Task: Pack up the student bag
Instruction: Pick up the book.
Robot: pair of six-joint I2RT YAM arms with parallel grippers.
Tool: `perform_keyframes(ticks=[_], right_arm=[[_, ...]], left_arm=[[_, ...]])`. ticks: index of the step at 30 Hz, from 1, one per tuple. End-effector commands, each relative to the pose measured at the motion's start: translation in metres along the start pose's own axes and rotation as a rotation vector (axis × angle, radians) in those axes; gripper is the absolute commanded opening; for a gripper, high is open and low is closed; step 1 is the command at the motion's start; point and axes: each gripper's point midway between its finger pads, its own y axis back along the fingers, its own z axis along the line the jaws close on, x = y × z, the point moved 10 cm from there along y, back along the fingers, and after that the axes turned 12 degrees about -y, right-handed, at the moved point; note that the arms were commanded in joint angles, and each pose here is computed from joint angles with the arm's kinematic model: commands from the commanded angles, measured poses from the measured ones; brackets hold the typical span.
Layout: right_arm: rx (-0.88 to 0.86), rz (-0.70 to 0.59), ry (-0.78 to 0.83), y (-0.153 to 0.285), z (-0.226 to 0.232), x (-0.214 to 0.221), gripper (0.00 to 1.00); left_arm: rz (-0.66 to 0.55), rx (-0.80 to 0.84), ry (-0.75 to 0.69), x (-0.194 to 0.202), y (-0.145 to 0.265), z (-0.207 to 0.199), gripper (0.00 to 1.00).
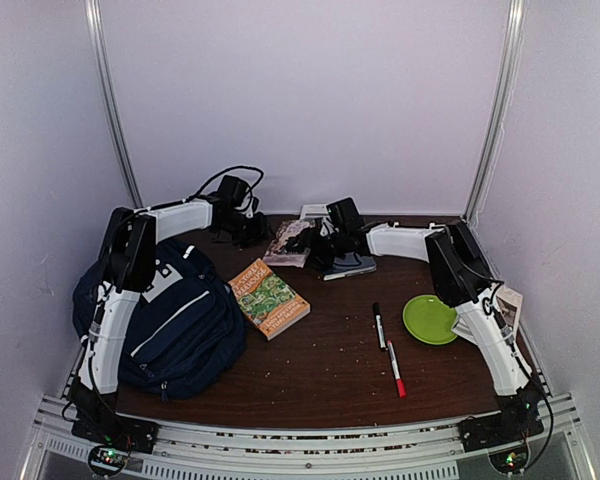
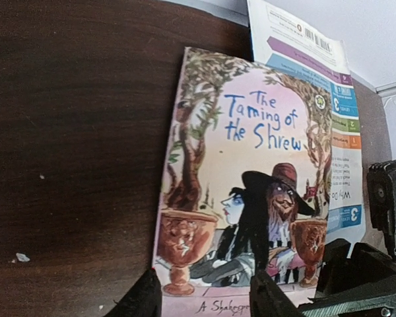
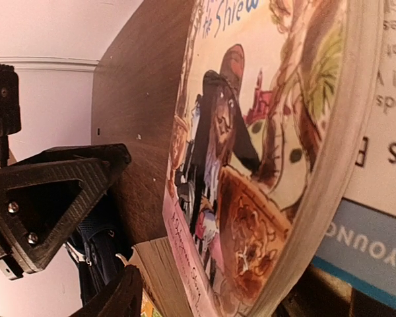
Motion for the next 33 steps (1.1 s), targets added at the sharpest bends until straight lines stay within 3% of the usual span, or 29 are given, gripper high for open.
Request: perform_keyframes(ticks=[1, 10, 13, 16, 19, 26, 33], right_arm=[[-0.119, 0.018, 0.002, -0.006, 0.01, -0.006, 0.64], [-0.272, 0.034, -0.042, -0.003, 0.006, -0.011, 0.4], [-0.281, 0.01, -0.029, -0.001, 0.013, -0.017, 0.42], [-0.253, -0.015, -0.02, -0.003, 0.018, -0.024, 0.53], [-0.24, -0.038, -0.025, -0.006, 0.017, -0.028, 0.52], [-0.222, -0.054, -0.028, -0.012, 0.012, -0.029, 0.22], [-0.213, -0.062, 0.019, -0.007, 0.02, -0.03, 0.04]], left_arm=[[0.012, 0.051, 0.01, -0.005, -0.006, 0.003, 0.45], [0.039, 0.051, 0.018, 0.002, -0.014, 0.008, 0.4], [0.049, 0.054, 0.02, 0.004, -0.017, 0.01, 0.38], [0.051, 0.052, 0.018, 0.005, -0.017, 0.01, 0.38], [0.055, 0.05, 0.015, 0.006, -0.017, 0.01, 0.38], [0.063, 0.048, 0.016, 0.009, -0.019, 0.012, 0.37], [0.049, 0.044, 0.006, 0.006, -0.013, 0.01, 0.37]])
